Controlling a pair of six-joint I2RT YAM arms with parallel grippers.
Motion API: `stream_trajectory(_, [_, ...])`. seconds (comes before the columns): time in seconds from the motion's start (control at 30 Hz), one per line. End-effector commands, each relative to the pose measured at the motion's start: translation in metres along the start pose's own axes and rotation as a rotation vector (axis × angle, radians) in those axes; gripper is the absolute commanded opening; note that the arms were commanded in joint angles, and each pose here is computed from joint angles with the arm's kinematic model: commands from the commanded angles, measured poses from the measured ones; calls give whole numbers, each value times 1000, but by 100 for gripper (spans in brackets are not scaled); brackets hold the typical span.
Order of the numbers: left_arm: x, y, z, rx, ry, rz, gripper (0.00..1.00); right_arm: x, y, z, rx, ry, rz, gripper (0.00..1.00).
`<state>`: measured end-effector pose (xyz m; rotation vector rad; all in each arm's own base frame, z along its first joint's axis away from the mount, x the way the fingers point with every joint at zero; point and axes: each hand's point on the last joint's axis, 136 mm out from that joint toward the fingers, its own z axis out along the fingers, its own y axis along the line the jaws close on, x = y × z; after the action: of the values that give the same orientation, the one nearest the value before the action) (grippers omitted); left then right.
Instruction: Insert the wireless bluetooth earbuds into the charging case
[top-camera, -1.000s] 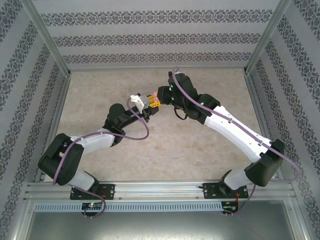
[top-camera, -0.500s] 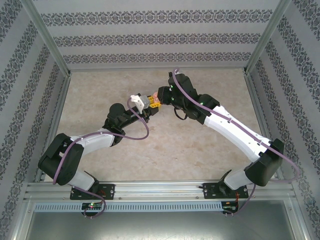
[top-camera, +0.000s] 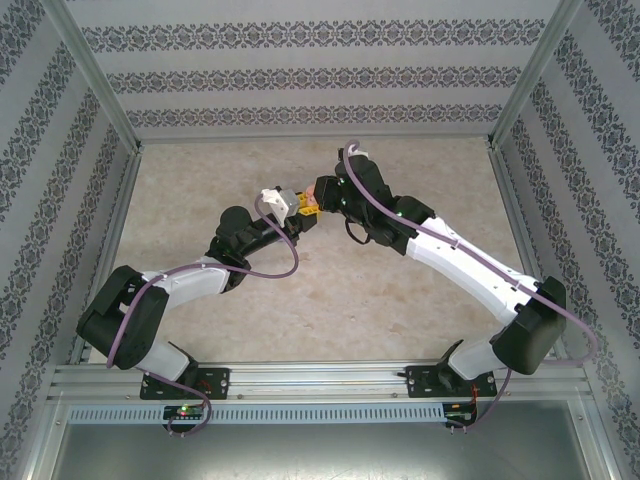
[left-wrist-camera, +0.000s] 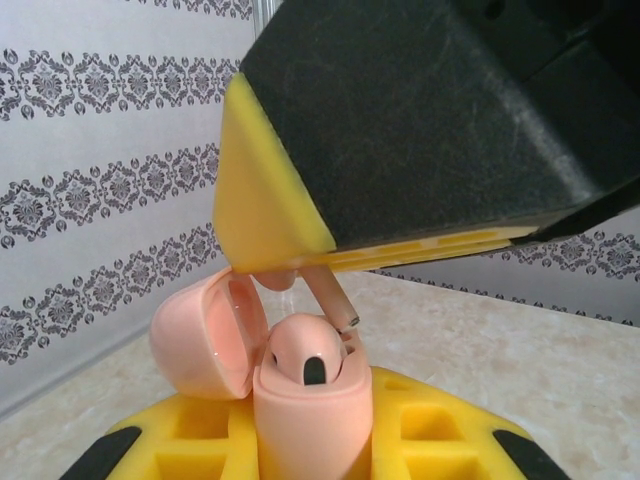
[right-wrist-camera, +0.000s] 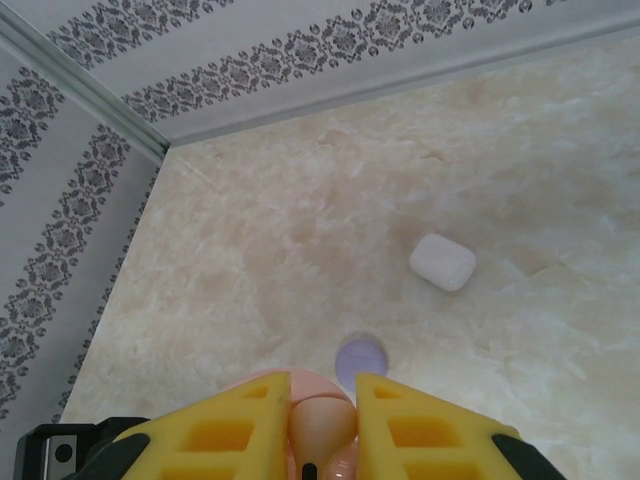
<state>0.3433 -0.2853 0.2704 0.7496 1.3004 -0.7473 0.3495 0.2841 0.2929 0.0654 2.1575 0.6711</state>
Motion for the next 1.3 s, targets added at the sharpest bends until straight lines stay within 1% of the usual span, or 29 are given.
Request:
stream_trajectory(0.0, [-59, -26, 1, 109, -189, 99, 0, 26, -6, 7, 26, 48, -30, 22])
stream_trajectory(0.23, [-55, -29, 0, 122, -164, 113, 0, 11, 1, -11, -7, -24, -34, 22])
stream_trajectory(0.5, [-54, -32, -4, 127, -150, 137, 0, -15, 18, -47, -97, -93, -19, 23])
stream_trajectory(0.7, [-58, -34, -7, 129, -146, 184, 0, -27, 27, -72, -163, -143, -18, 23])
stream_trajectory(0.83, [-64, -34, -8, 120, -156, 207, 0, -31, 35, -83, -219, -175, -42, 24])
stream_trajectory(1.0, [-72, -34, -8, 124, -163, 212, 0, -31, 48, -93, -301, -232, -128, 24])
stream_trajectory(1.1, [-75, -35, -8, 125, -167, 212, 0, -29, 55, -97, -352, -257, -166, 25])
stream_trajectory(1.27, [-78, -36, -9, 130, -171, 210, 0, -24, 62, -98, -393, -286, -215, 25])
